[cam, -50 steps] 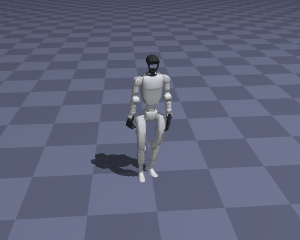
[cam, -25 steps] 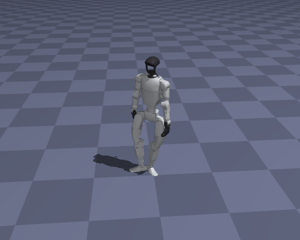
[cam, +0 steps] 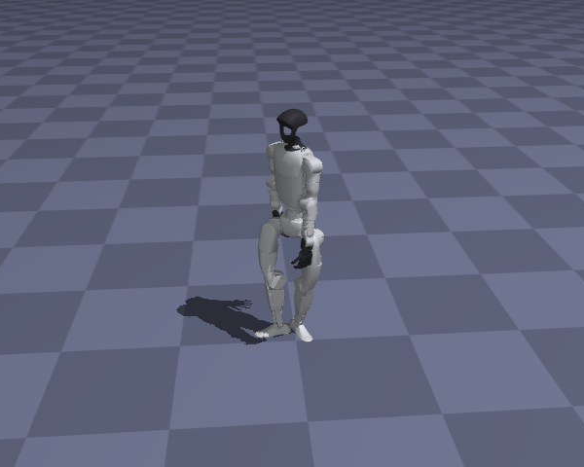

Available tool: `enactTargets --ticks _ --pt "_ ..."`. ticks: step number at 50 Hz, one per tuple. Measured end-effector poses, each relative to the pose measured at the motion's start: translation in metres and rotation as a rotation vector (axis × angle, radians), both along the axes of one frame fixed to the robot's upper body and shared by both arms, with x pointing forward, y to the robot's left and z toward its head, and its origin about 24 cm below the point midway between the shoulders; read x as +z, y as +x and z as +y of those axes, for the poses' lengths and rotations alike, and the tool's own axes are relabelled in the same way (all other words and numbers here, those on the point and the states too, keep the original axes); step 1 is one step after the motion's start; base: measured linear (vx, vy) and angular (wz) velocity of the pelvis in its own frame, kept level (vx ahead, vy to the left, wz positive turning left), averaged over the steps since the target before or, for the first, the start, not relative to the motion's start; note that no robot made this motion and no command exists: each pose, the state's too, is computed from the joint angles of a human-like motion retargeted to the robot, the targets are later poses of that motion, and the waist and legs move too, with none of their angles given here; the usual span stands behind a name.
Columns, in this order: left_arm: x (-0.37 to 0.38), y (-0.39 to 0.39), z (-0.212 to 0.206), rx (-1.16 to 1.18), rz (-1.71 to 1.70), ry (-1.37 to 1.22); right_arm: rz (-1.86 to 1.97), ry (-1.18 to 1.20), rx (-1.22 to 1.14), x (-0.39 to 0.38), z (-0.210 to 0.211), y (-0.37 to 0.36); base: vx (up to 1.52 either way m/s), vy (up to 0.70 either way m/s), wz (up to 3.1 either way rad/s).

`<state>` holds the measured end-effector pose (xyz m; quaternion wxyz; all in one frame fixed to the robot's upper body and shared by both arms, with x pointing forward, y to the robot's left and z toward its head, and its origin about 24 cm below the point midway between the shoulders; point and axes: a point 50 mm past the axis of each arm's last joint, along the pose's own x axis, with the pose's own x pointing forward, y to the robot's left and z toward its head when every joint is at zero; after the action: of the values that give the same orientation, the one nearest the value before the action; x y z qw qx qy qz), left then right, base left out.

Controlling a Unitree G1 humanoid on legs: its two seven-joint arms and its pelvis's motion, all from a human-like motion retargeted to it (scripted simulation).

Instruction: In place motions

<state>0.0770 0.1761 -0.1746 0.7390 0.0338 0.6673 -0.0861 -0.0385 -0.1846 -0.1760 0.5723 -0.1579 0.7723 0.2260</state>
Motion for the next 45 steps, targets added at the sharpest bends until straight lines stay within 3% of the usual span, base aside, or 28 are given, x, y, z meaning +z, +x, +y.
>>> enactTargets --ticks 8,20,26,35,45 --pt "-0.002 -0.021 0.009 0.019 0.070 0.026 -0.098 0.038 0.124 -0.004 0.002 0.031 -0.01 0.02 -0.43" --pt "0.000 -0.078 0.038 0.246 0.186 0.093 -0.150 0.111 0.204 -0.005 0.013 0.052 0.06 0.00 -0.17" --pt "-0.002 -0.084 0.026 0.328 0.202 0.062 -0.152 0.058 0.223 -0.003 0.001 0.060 -0.03 0.15 -1.70" --pt "-0.005 -0.078 0.008 0.239 0.186 0.015 -0.144 0.036 0.149 -0.003 -0.006 0.055 -0.02 0.09 -0.96" --pt "-0.004 -0.054 0.016 0.086 0.108 0.033 -0.010 0.051 0.082 -0.001 -0.002 0.016 0.01 0.00 -0.23"
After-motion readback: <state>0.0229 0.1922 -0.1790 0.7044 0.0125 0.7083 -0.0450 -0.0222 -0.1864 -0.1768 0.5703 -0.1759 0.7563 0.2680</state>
